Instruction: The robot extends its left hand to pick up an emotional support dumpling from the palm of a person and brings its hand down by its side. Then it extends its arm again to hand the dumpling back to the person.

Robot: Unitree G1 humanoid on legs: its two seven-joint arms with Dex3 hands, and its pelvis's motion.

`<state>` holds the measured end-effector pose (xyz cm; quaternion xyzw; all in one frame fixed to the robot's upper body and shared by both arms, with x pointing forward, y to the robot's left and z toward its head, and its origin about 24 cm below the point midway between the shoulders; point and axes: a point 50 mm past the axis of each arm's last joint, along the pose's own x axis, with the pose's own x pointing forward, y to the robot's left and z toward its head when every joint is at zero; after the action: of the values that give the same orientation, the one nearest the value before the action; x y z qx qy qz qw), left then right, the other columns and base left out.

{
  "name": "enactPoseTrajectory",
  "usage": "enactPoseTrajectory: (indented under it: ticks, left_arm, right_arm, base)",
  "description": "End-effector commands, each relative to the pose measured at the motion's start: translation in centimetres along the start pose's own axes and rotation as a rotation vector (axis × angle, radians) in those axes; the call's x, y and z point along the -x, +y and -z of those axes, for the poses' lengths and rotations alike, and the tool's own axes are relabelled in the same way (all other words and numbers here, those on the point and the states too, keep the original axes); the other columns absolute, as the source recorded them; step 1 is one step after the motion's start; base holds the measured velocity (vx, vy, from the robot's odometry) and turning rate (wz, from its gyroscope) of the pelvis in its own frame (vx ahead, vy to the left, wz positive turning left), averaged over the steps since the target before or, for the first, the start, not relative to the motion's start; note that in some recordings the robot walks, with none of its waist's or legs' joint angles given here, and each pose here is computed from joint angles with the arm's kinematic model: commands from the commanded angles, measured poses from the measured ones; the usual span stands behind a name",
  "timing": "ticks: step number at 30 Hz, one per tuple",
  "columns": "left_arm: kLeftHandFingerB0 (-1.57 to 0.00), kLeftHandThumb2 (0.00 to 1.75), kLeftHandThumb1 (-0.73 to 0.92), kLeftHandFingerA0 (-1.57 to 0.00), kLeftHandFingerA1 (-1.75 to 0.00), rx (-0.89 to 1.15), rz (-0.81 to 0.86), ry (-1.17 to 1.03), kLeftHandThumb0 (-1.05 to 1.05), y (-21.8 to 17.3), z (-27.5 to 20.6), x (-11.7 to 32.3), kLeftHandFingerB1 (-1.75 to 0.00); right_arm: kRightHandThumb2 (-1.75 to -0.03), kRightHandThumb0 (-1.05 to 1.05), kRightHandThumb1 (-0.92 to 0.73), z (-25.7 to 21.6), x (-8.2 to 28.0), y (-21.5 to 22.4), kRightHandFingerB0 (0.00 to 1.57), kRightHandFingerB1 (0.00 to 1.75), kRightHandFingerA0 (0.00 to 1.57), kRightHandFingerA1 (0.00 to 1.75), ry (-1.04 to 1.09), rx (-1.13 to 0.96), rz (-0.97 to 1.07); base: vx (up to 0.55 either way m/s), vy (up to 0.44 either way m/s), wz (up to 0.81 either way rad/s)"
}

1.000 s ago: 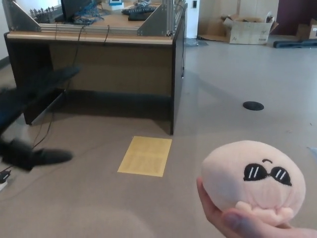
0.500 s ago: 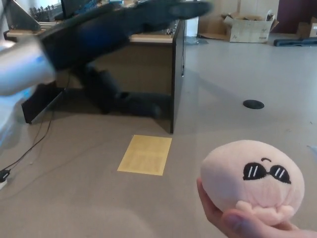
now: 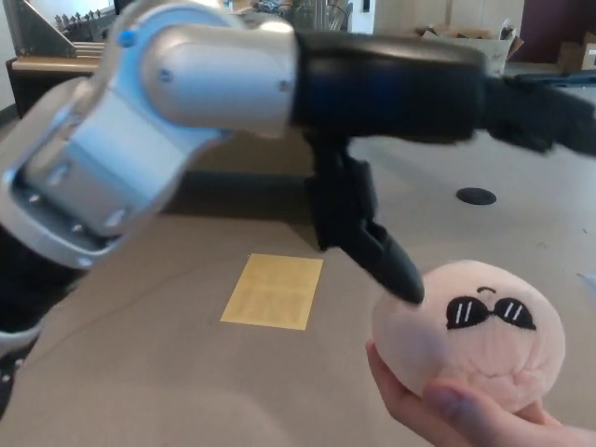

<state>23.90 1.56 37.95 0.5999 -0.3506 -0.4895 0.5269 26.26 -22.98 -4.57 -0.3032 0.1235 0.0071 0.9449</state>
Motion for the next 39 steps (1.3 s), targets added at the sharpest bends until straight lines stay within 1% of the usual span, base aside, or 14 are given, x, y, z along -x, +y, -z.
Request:
enactPoseTrajectory:
  ticks: [1, 5, 7, 8, 9, 21, 22, 24, 28, 33, 34, 35, 38, 39]
  left_arm:
    - [0.0, 0.52, 0.3, 0.0, 0.0, -0.011, 0.294, 0.057, -0.65, -0.6, -1.6, -1.4, 0.0]
    - [0.0, 0.51, 0.32, 0.0, 0.0, -0.024, 0.363, 0.058, -0.51, -0.6, -2.2, -1.6, 0.0]
    - [0.0, 0.76, 0.42, 0.0, -0.12, -0.024, 0.383, 0.059, -0.52, -0.8, -2.2, -1.7, -0.03]
    - [0.0, 0.76, 0.42, 0.0, -0.12, -0.022, 0.392, 0.062, -0.52, -0.9, -2.2, -1.7, -0.03]
    - [0.0, 0.51, 0.33, 0.0, -0.03, -0.031, 0.39, 0.066, -0.57, -1.0, -2.1, -1.7, 0.0]
    - [0.0, 0.54, 0.32, 0.0, -0.02, -0.023, 0.406, 0.142, -0.62, -1.3, -1.2, -1.5, 0.0]
    - [0.0, 0.78, 0.38, 0.0, -0.15, -0.014, 0.406, 0.142, -0.53, -1.6, -1.1, -1.6, -0.12]
    - [0.0, 0.55, 0.37, 0.0, -0.12, -0.049, 0.405, 0.139, -0.73, -2.2, -1.2, -1.9, 0.0]
    - [0.0, 0.69, 0.27, 0.0, -0.13, -0.078, 0.385, 0.143, -0.71, -2.3, -0.9, -2.0, 0.0]
    - [0.0, 0.84, 0.41, 0.0, -0.18, -0.107, 0.33, 0.164, -0.67, -2.5, 0.3, -2.1, -0.07]
    - [0.0, 0.82, 0.42, -0.11, -0.37, -0.187, 0.277, 0.156, -0.73, -3.0, 0.5, -2.1, -0.11]
    - [-0.12, 0.54, 0.43, -0.62, -0.86, -0.253, 0.186, 0.113, -0.76, -3.8, 0.7, -2.2, -0.31]
    - [-0.12, 0.54, 0.43, -0.62, -0.86, -0.269, 0.153, 0.095, -0.76, -4.1, 0.8, -2.3, -0.31]
    - [-0.27, 0.55, 0.49, -0.9, -1.18, -0.291, 0.129, 0.083, -0.54, -4.3, 1.0, -2.3, -0.34]
  right_arm:
    - [-0.58, -0.23, -0.64, 0.3, 0.0, -1.6, 0.65, 0.48, 0.77, 0.57, -0.028, 0.046, 0.042]
    - [-0.6, -0.3, -0.66, -0.5, -0.6, -1.9, 0.64, 0.48, 0.71, 0.53, -0.053, 0.038, 0.053]
    - [-0.6, -0.3, -0.66, -0.5, -0.4, -1.9, 0.65, 0.48, 0.72, 0.56, -0.07, 0.032, 0.048]
    - [-0.6, -0.3, -0.66, -0.4, -0.3, -2.0, 0.65, 0.48, 0.72, 0.56, -0.075, 0.031, 0.043]
    - [-0.6, -0.29, -0.65, -0.6, -0.4, -2.1, 0.61, 0.47, 0.72, 0.56, -0.094, 0.036, 0.042]
    - [-0.6, -0.35, -0.66, -2.0, -1.4, -2.7, 0.7, 0.49, 0.78, 0.53, -0.158, 0.066, 0.038]
    - [-0.6, -0.35, -0.66, -1.7, -1.2, -2.6, 0.69, 0.48, 0.77, 0.53, -0.149, 0.06, 0.031]
    - [-0.6, -0.34, -0.66, -1.2, -0.9, -2.1, 0.65, 0.47, 0.72, 0.51, -0.118, 0.061, 0.029]
    - [-0.58, -0.34, -0.67, -1.4, -1.2, -2.2, 0.63, 0.46, 0.7, 0.49, -0.113, 0.07, 0.026]
    - [-0.6, -0.27, -0.66, -2.2, -1.9, -2.6, 0.64, 0.49, 0.74, 0.55, -0.125, 0.064, 0.036]
    - [-0.58, -0.24, -0.65, -2.1, -1.8, -2.5, 0.64, 0.49, 0.75, 0.56, -0.114, 0.073, 0.04]
    - [-0.59, -0.22, -0.65, -2.0, -1.8, -2.4, 0.63, 0.51, 0.73, 0.58, -0.106, 0.065, 0.035]
    - [-0.59, -0.22, -0.65, -1.9, -1.8, -2.4, 0.63, 0.51, 0.73, 0.58, -0.104, 0.06, 0.032]
    - [-0.58, -0.27, -0.67, -2.1, -2.0, -2.5, 0.62, 0.48, 0.74, 0.56, -0.094, 0.049, 0.025]
  base:
    - [0.0, 0.0, 0.0]
    - [0.0, 0.0, 0.0]
    - [0.0, 0.0, 0.0]
    - [0.0, 0.0, 0.0]
    - [0.0, 0.0, 0.0]
    - [0.0, 0.0, 0.0]
    - [0.0, 0.0, 0.0]
    - [0.0, 0.0, 0.0]
    - [0.0, 0.0, 0.0]
    - [0.0, 0.0, 0.0]
    - [0.0, 0.0, 0.0]
    - [0.0, 0.0, 0.0]
    - [0.0, 0.0, 0.0]
    - [0.0, 0.0, 0.0]
